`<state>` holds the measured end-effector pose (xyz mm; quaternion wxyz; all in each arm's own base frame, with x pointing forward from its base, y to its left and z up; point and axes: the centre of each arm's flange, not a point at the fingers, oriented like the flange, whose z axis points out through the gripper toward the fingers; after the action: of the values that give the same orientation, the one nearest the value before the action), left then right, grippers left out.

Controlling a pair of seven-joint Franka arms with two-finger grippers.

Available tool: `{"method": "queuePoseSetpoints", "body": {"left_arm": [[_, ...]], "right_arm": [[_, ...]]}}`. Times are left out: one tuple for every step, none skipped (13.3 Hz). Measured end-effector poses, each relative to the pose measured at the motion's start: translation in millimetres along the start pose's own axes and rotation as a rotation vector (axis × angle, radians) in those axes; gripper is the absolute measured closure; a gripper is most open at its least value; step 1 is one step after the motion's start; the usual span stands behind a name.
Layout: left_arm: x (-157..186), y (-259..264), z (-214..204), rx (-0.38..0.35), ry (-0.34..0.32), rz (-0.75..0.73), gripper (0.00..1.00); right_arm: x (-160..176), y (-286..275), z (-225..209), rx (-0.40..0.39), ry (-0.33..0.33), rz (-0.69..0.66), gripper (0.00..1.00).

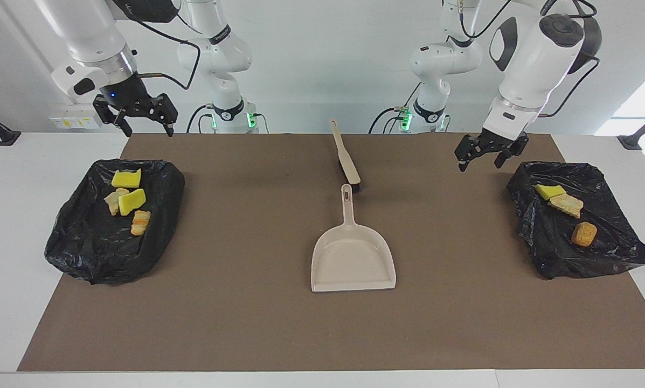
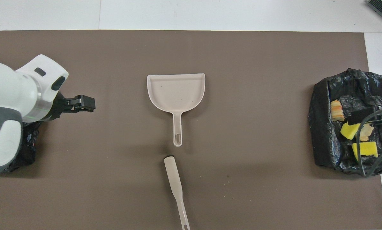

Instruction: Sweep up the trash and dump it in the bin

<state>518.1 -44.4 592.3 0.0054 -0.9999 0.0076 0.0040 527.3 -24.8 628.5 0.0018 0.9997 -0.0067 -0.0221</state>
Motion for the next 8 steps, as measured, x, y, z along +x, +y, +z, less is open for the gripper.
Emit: {"method": "queuePoseSetpoints", "body": {"left_arm": [[-3.8,-2.1,-16.2,0.001,0.0,0.0,0.0],[-8.4,-2.2,-35.3,0.002,0.001,0.001,0.0],[-14.0,-1.2,-54.3,0.003,0.002,0.003,0.0],[-19.2,0.2,-68.0,0.004,0.004,0.007,0.0],[-23.6,1.8,-74.5,0.006,0.004,0.009,0.0],[-26.8,2.6,-75.1,0.009,0.004,0.01,0.0],[-29.3,2.7,-72.3,0.011,-0.001,0.013,0.0],[-31.4,2.4,-68.5,0.014,-0.008,0.019,0.0]], "right_arm": [[0.0,0.0,-0.4,0.0,0.001,0.0,0.0],[0.0,0.0,-0.7,0.0,0.002,0.0,0.0],[0.0,0.0,-0.9,0.0,0.002,0.0,0.0],[0.0,0.0,-0.9,0.0,0.002,0.0,0.0],[0.1,0.0,-0.9,0.0,0.003,0.0,0.0],[0.2,0.0,-1.1,0.0,0.004,0.0,0.0],[0.3,0.0,-1.1,0.0,0.005,0.0,0.0],[0.3,0.0,-1.1,0.0,0.005,0.0,0.0]]}}
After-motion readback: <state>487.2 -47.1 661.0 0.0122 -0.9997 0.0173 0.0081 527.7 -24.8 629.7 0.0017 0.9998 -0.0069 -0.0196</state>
